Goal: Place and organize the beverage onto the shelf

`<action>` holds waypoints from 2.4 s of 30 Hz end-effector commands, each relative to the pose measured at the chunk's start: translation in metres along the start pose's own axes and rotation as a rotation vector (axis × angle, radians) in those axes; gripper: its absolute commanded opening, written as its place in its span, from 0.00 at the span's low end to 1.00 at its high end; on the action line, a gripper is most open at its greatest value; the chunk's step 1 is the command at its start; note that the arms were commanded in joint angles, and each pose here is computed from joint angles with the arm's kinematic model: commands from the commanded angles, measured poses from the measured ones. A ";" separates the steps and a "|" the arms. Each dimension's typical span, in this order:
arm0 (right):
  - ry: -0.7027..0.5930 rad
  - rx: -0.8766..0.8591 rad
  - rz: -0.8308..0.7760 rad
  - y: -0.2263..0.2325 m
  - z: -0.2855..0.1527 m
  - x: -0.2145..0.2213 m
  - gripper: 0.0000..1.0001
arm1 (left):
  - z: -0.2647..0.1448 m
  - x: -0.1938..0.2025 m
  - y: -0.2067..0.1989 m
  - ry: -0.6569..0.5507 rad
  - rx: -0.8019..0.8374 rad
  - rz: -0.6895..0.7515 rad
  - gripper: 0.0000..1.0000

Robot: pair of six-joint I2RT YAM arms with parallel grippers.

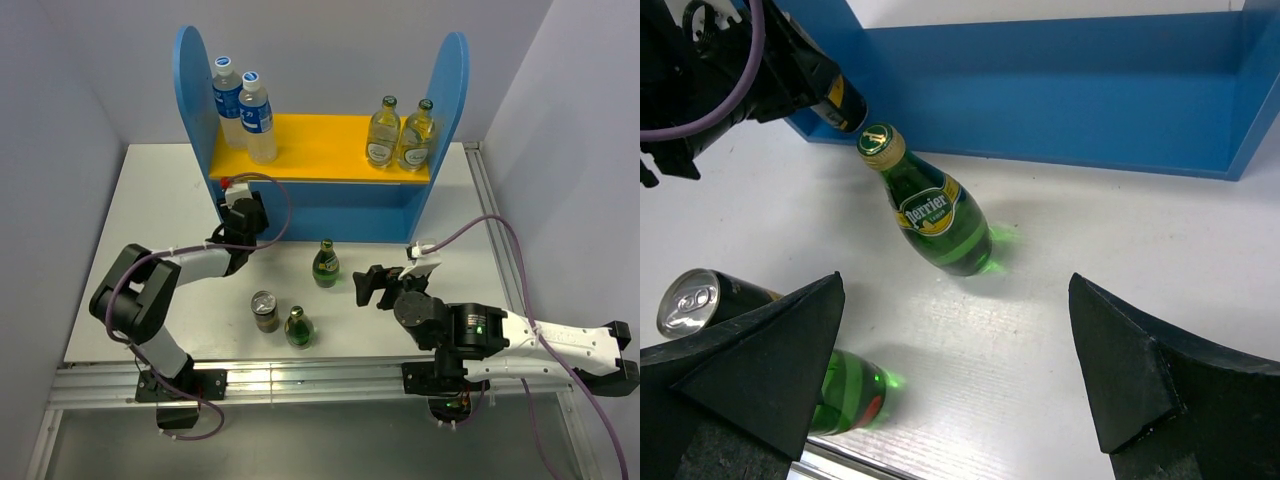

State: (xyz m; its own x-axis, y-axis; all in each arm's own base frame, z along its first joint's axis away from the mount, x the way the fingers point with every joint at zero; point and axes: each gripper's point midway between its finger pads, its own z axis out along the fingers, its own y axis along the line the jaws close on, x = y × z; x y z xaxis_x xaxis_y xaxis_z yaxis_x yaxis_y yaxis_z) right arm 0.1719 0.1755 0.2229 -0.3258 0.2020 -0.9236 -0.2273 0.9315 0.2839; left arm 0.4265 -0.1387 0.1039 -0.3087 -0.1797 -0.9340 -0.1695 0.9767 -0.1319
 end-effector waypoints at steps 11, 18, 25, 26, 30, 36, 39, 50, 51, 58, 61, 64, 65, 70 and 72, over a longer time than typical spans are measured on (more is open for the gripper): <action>0.001 0.017 0.028 0.002 0.004 0.006 1.00 | 0.031 -0.052 -0.024 -0.154 0.022 -0.069 0.15; 0.002 0.026 0.030 -0.001 0.003 0.007 1.00 | 0.031 -0.050 -0.023 -0.144 0.015 -0.060 0.91; 0.003 0.025 0.037 -0.002 0.003 0.008 1.00 | 0.019 -0.053 -0.018 -0.138 0.016 -0.074 0.99; 0.002 0.026 0.044 -0.003 0.003 0.008 1.00 | 0.017 -0.051 -0.016 -0.128 0.013 -0.073 0.99; 0.004 0.026 0.049 -0.005 0.003 0.011 1.00 | 0.000 -0.049 -0.013 -0.109 0.047 -0.099 0.99; 0.007 0.021 0.068 -0.006 0.002 0.013 1.00 | -0.027 -0.047 -0.021 -0.071 0.118 -0.089 0.99; 0.010 0.026 0.067 -0.009 0.002 0.015 1.00 | -0.042 -0.052 -0.029 -0.067 0.161 -0.088 0.99; 0.030 0.014 0.076 -0.006 0.003 0.025 1.00 | -0.151 -0.046 -0.029 -0.067 0.227 -0.166 0.99; 0.031 0.013 0.076 -0.005 0.004 0.026 1.00 | -0.163 -0.043 -0.032 -0.061 0.247 -0.161 0.99; 0.035 0.008 0.076 -0.005 0.004 0.030 1.00 | -0.216 -0.029 -0.004 -0.018 0.294 -0.233 0.99; 0.038 0.009 0.072 -0.005 0.005 0.032 1.00 | -0.231 -0.016 -0.003 0.015 0.344 -0.248 0.99; 0.041 0.014 0.070 -0.005 0.006 0.033 1.00 | -0.237 0.004 -0.002 0.061 0.353 -0.237 0.99; 0.045 0.016 0.071 -0.006 0.006 0.035 1.00 | -0.238 0.008 -0.002 0.067 0.348 -0.251 0.99; 0.046 0.018 0.079 -0.009 0.006 0.039 1.00 | -0.251 0.039 -0.010 0.109 0.364 -0.206 0.99; 0.052 0.022 0.075 -0.011 0.006 0.042 1.00 | -0.257 0.047 -0.014 0.114 0.365 -0.204 0.99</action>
State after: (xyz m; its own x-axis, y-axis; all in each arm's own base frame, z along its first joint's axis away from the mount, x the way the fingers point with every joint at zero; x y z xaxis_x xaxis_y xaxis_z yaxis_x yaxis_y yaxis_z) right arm 0.1652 0.1759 0.1774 -0.3971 0.2087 -0.8937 -0.2003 0.9306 0.3063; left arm 0.1787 -0.1914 0.1519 -0.4231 -0.3282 -0.8446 0.1417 0.8967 -0.4194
